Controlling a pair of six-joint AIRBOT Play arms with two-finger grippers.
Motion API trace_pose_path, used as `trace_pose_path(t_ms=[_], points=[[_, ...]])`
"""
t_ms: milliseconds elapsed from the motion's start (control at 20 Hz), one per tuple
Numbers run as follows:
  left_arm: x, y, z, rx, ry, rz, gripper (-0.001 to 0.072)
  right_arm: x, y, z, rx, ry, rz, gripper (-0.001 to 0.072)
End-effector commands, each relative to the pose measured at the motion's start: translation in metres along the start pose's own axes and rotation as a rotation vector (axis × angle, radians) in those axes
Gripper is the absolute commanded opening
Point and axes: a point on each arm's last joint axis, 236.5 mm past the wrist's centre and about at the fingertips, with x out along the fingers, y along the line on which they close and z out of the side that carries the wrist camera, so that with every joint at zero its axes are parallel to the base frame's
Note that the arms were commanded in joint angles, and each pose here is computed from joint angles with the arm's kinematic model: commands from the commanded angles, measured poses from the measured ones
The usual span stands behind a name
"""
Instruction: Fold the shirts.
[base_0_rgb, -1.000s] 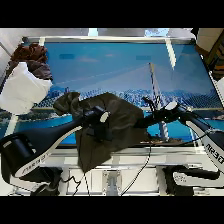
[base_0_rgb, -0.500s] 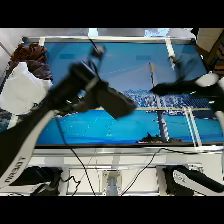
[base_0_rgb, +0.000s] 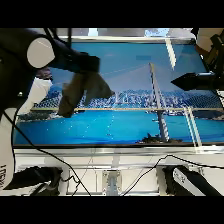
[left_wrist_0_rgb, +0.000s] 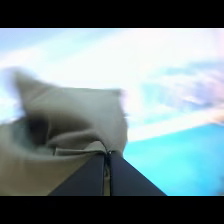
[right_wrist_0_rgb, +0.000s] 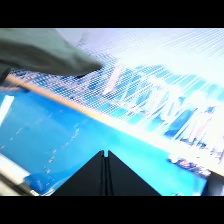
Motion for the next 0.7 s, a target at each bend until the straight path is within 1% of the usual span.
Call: trace_pose_path(t_ms=[0,100,150,200,250,300,350,400,450,500,550,600,650], points=[[0.000,-0.116,0.001,0.004,-0.001,-0.440,0.0011,0.008,0.010,-0.012,0.003,0.040,0.034,0.0020],[0.014,-0.167,-0.009,-0.012,0.055,-0.640,0.0011,0.008,0.006,-0.014,0.001,0.048,0.018,0.0020],[0.023,-0.184,-0.015,-0.016,0.089,-0.713,0.0012,0.008,0.003,-0.016,-0.002,0.055,0.007,0.0020],[0.037,-0.189,-0.020,-0.023,0.117,-0.730,0.0013,0.008,0.002,-0.018,-0.003,0.066,0.004,0.0021],[0.054,-0.186,-0.025,-0.026,0.138,-0.702,0.0042,0.007,0.001,-0.022,-0.005,0.080,0.000,0.0021],[0.071,-0.175,-0.027,-0.009,0.140,-0.643,0.0269,0.007,0.000,-0.026,-0.007,0.100,-0.004,0.0022],[0.085,-0.157,-0.027,0.012,0.129,-0.552,0.0511,0.006,-0.002,-0.032,-0.010,0.125,-0.016,0.0039],[0.099,-0.130,-0.025,0.033,0.116,-0.421,0.0619,0.005,-0.007,-0.039,-0.015,0.154,-0.037,0.0100],[0.109,-0.095,-0.026,0.053,0.121,-0.273,0.0618,0.005,-0.014,-0.045,-0.013,0.179,-0.061,0.0153],[0.116,-0.054,-0.032,0.059,0.151,-0.108,0.0617,0.007,-0.020,-0.054,0.010,0.204,-0.080,0.0176],[0.118,-0.021,-0.041,0.061,0.195,0.016,0.0612,0.012,-0.026,-0.065,0.030,0.232,-0.089,0.0213],[0.118,0.000,-0.056,0.061,0.269,0.079,0.0554,0.019,-0.028,-0.079,0.055,0.263,-0.077,0.0212],[0.120,0.007,-0.072,0.060,0.345,0.080,0.0478,0.028,-0.030,-0.097,0.088,0.300,-0.064,0.0212]])
